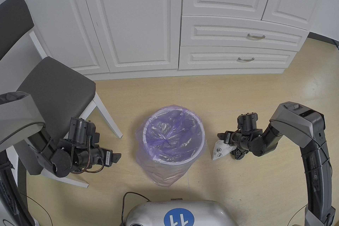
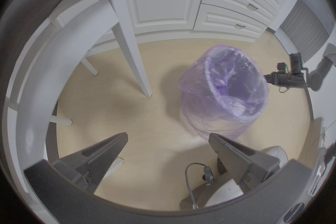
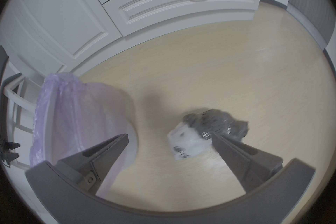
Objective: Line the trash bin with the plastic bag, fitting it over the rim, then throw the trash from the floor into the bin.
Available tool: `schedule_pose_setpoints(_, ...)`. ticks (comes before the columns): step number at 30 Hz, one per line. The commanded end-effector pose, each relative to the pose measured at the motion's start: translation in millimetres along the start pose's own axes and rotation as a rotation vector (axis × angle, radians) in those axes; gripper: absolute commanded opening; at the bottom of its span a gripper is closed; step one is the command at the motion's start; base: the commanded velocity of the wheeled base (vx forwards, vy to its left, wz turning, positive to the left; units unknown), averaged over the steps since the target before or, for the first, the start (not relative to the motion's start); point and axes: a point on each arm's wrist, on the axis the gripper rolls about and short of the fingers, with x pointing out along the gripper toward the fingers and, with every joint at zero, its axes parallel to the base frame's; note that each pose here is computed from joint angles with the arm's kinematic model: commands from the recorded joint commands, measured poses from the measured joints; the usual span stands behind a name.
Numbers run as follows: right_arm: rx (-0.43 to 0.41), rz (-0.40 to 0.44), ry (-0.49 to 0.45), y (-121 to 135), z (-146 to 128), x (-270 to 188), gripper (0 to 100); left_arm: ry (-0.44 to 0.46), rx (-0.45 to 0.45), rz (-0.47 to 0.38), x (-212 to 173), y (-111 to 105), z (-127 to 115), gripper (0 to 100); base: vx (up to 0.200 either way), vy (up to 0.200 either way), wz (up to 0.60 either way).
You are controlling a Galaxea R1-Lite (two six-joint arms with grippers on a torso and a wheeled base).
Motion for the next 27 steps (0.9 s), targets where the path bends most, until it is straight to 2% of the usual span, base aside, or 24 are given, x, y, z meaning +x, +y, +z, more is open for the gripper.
schedule_pose_setpoints(1, -0.036, -0.081, -0.059, -46, 26, 10, 100, -0.069, 0.017, -0.037, -39, -7, -11, 100, 0.0, 0.0, 0.0)
schedule_pose_setpoints(4, -0.054, -0.113, -0.063, -62, 34, 30, 100, -0.11, 0.013, -0.041, -48, -6, -20, 100, 0.0, 0.0, 0.0)
schedule_pose_setpoints(11, -0.066, -0.129, -0.006, -66, 33, 66, 100, -0.12, 0.002, -0.046, -57, -3, -43, 100, 0.0, 0.0, 0.0)
schedule_pose_setpoints(15, -0.098, -0.143, 0.089, -70, 17, 90, 100, -0.125, 0.0, -0.07, -65, -3, -54, 100, 0.0, 0.0, 0.0)
schedule_pose_setpoints(18, -0.106, -0.134, 0.146, -67, 16, 98, 100, -0.142, 0.002, -0.083, -67, -3, -56, 100, 0.0, 0.0, 0.0)
schedule_pose_setpoints(21, -0.111, -0.147, 0.28, -70, -5, 102, 100, -0.148, 0.012, -0.097, -69, -7, -58, 100, 0.0, 0.0, 0.0)
schedule_pose_setpoints(22, -0.111, -0.146, 0.283, -70, -5, 102, 100, -0.15, 0.013, -0.098, -69, -7, -58, 100, 0.0, 0.0, 0.0)
schedule_pose_setpoints(24, -0.102, -0.083, 0.314, -68, -7, 101, 100, -0.149, 0.02, -0.102, -70, -9, -60, 100, 0.0, 0.0, 0.0)
schedule_pose_setpoints(27, -0.098, -0.061, 0.331, -67, -8, 100, 100, -0.145, 0.02, -0.102, -70, -8, -61, 100, 0.0, 0.0, 0.0)
